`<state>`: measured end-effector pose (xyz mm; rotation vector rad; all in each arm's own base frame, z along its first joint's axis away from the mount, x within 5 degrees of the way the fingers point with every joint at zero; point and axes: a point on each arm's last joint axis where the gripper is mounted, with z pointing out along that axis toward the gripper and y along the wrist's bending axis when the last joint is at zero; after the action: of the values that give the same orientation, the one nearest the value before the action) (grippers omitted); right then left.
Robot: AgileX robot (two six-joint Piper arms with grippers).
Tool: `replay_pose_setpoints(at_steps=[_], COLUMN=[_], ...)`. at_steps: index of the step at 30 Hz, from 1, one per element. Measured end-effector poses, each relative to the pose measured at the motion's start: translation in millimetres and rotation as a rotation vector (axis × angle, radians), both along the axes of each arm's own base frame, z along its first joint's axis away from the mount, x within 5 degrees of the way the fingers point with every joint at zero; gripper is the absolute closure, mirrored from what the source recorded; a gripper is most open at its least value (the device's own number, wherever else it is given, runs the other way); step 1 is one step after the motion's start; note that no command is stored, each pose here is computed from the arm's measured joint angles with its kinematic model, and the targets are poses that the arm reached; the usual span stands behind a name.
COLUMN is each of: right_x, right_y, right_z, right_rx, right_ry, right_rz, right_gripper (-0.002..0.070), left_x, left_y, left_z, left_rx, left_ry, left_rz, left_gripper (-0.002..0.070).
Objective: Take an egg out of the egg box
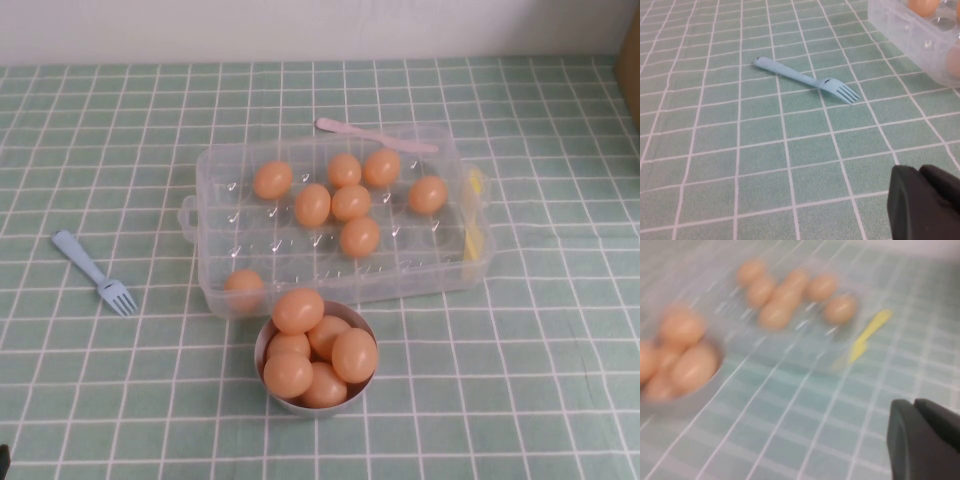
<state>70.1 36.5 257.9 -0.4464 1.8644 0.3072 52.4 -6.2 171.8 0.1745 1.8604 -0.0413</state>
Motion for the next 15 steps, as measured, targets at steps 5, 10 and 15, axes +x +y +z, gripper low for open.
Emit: replay_pose_setpoints(at_steps=[5,10,15], right_x=[-10,-15,-16], right_y=[-17,-23,-20], right_z=[-40,-61,-69], right_rx=[0.158,0.184,0.131], right_ry=[-0.180,-0.261,-0.196], right_rz=[-0.210,-0.272,-0.245], right_gripper=[0.0694,0.0694,0.0694], left_x=[0,0,0], left_y=[0,0,0], left_z=[0,0,0], left_rx=[0.000,0.000,0.000], left_ry=[0.000,0.000,0.000], left_rz=[0.000,0.000,0.000], left_gripper=[0.0678,0.0678,0.0678])
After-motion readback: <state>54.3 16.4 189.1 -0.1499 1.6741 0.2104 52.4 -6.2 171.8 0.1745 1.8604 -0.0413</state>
